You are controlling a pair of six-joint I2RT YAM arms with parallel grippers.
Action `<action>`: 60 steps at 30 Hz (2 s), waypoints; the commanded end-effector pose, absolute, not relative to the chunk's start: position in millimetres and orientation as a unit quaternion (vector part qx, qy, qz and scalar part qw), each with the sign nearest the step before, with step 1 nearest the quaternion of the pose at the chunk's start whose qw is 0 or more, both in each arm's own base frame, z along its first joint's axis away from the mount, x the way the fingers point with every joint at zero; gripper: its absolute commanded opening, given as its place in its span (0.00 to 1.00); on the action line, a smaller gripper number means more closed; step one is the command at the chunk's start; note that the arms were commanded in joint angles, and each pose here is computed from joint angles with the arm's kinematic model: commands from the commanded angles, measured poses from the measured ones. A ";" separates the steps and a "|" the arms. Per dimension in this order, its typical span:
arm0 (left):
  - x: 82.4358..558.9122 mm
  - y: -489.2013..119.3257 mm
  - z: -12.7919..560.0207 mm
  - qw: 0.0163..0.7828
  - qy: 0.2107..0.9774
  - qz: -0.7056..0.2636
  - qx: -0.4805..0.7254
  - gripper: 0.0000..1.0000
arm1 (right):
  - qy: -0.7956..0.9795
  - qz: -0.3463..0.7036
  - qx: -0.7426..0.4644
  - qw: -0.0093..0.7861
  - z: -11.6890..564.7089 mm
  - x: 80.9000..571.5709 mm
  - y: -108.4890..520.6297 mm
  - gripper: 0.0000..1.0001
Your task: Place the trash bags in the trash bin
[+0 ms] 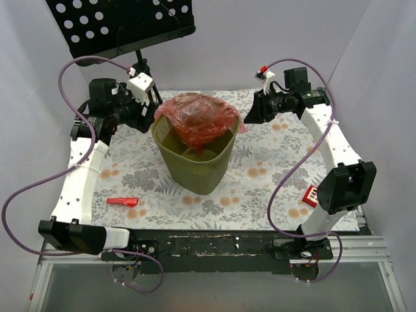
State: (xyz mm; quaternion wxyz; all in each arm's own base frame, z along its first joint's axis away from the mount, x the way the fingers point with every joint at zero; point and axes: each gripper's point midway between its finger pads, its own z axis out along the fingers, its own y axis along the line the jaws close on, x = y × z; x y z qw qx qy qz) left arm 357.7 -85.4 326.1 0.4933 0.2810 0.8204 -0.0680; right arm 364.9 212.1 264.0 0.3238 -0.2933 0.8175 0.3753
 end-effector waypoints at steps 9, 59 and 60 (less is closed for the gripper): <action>372.3 -146.3 402.4 0.536 0.732 -0.209 0.366 0.77 | 0.781 0.367 -0.330 0.384 304.9 371.0 210.1 0.33; 247.9 -175.6 427.5 0.593 0.545 -0.227 0.547 0.00 | 0.516 0.330 -0.573 0.544 404.8 277.2 249.3 0.57; 245.6 -174.0 424.6 0.599 0.537 -0.215 0.554 0.00 | 0.505 0.317 -0.588 0.547 399.5 273.6 258.5 0.58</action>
